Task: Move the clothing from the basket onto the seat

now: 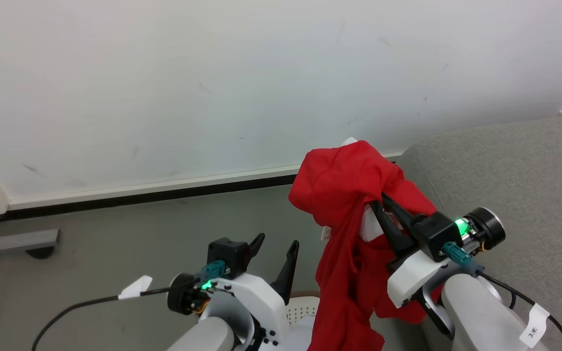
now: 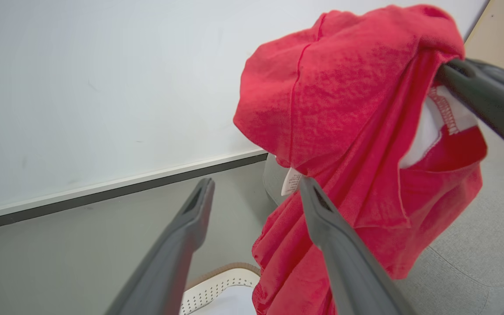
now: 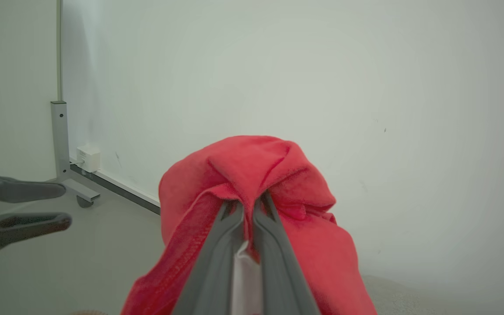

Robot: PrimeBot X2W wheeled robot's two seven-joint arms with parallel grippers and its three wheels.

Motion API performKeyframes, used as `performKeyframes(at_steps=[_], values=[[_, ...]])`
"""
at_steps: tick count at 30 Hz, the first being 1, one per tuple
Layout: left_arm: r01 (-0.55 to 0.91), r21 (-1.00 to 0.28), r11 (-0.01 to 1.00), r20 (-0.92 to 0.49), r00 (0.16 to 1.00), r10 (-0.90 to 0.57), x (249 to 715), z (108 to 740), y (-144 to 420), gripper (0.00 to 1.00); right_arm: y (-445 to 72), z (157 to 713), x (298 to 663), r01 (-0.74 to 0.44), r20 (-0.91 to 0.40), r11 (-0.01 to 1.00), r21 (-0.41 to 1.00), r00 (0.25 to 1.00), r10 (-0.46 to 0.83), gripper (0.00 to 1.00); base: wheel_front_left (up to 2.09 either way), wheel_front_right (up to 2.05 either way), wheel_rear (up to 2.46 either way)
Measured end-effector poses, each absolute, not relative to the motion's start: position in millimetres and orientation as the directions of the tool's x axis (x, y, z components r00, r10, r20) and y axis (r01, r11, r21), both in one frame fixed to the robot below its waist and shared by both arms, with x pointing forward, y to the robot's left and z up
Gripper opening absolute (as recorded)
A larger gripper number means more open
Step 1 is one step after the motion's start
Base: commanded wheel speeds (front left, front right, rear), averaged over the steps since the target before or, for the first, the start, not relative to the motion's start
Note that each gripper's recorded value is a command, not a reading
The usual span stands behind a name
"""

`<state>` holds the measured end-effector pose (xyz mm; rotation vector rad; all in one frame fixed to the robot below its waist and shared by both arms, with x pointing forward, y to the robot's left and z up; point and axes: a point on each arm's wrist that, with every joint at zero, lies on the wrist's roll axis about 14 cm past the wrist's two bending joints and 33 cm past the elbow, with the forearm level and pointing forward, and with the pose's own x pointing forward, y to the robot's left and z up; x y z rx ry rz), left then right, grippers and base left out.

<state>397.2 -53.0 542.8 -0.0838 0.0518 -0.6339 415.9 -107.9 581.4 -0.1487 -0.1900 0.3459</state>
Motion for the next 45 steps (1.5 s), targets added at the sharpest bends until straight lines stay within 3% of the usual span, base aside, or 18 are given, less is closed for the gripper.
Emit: performKeyframes(at_steps=[32,39,45], values=[[0.815,-0.14,0.563,0.045,0.573,-0.818,360.6,562.8,-160.1,1.0,-253.3,628.0,375.5,0.041,0.274,0.98,-0.193,0.962,0.014,0.0,0.0,0.0,0.0],[0.824,-0.159,0.544,0.03,0.555,-0.832,365.1,555.8,-164.5,1.0,-269.9,643.7,387.9,0.079,0.293,0.975,-0.207,0.956,-0.015,0.0,0.0,0.0,0.0],[0.825,-0.173,0.539,0.017,0.549,-0.835,383.2,547.1,-163.9,1.0,-289.2,678.6,420.6,0.124,0.351,0.967,-0.221,0.935,-0.04,0.0,0.0,0.0,0.0]])
